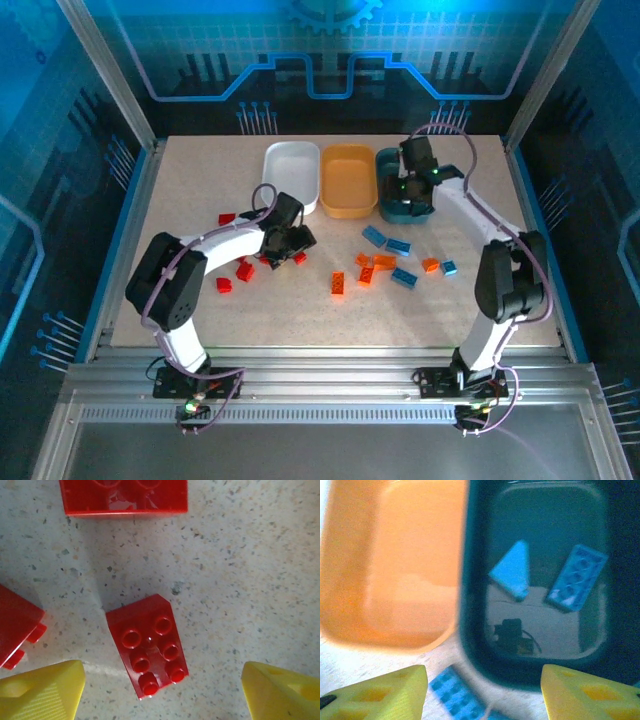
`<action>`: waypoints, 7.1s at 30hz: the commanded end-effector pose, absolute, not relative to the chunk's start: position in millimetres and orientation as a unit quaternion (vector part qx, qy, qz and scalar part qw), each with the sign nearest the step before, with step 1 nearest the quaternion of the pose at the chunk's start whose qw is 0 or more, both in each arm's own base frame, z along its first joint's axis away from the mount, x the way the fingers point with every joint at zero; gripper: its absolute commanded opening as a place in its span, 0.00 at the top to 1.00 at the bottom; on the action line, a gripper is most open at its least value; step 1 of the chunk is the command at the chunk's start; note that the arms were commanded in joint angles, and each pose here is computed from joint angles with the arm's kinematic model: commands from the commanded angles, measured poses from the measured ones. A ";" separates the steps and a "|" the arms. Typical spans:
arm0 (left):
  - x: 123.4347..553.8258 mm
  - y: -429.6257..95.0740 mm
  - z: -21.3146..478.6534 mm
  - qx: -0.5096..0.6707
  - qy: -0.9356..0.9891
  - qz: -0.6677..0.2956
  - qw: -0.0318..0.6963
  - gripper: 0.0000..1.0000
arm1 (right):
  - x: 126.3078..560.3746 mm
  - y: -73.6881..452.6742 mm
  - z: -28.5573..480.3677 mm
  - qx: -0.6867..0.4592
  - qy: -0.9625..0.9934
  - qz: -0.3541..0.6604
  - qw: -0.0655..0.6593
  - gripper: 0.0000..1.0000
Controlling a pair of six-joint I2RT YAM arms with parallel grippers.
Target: Sort the legos into containers by color
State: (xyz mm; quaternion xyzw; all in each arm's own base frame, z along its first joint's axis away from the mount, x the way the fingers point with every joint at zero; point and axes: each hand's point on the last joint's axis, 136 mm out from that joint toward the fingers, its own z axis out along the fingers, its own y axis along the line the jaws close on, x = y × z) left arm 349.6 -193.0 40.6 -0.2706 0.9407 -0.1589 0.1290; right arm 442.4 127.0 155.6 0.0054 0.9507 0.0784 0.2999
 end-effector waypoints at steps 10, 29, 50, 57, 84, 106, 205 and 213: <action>363.6 -194.3 22.3 -0.282 0.942 -0.132 0.129 0.41 | 395.4 134.8 162.4 0.001 0.940 0.107 0.323 0.39; 353.3 -187.0 0.4 -0.120 0.988 0.000 0.096 0.67 | 378.7 121.0 171.4 0.017 0.932 0.138 0.334 0.39; 508.0 -175.4 139.2 -0.093 0.965 -0.054 0.239 0.70 | 294.6 186.8 132.0 -0.038 0.950 0.167 0.262 0.39; 549.5 -167.9 107.9 -0.090 0.971 -0.041 0.218 0.68 | 269.7 206.1 124.9 -0.062 0.954 0.164 0.244 0.38; 401.8 -124.4 222.0 -0.143 0.896 -0.204 0.368 0.01 | 244.3 277.4 54.5 -0.091 0.983 0.037 0.155 0.30; 287.4 -47.1 124.5 -0.286 0.906 -0.126 0.284 0.01 | 341.2 283.4 126.6 -0.119 0.951 -0.014 0.285 0.76; 525.4 -155.1 155.0 -0.187 0.909 -0.255 0.272 0.73 | 291.9 124.9 79.0 0.023 0.973 0.093 0.212 0.35; 554.8 -173.8 125.2 -0.174 0.921 -0.251 0.243 0.62 | 285.3 151.5 82.6 -0.017 0.974 0.082 0.209 0.35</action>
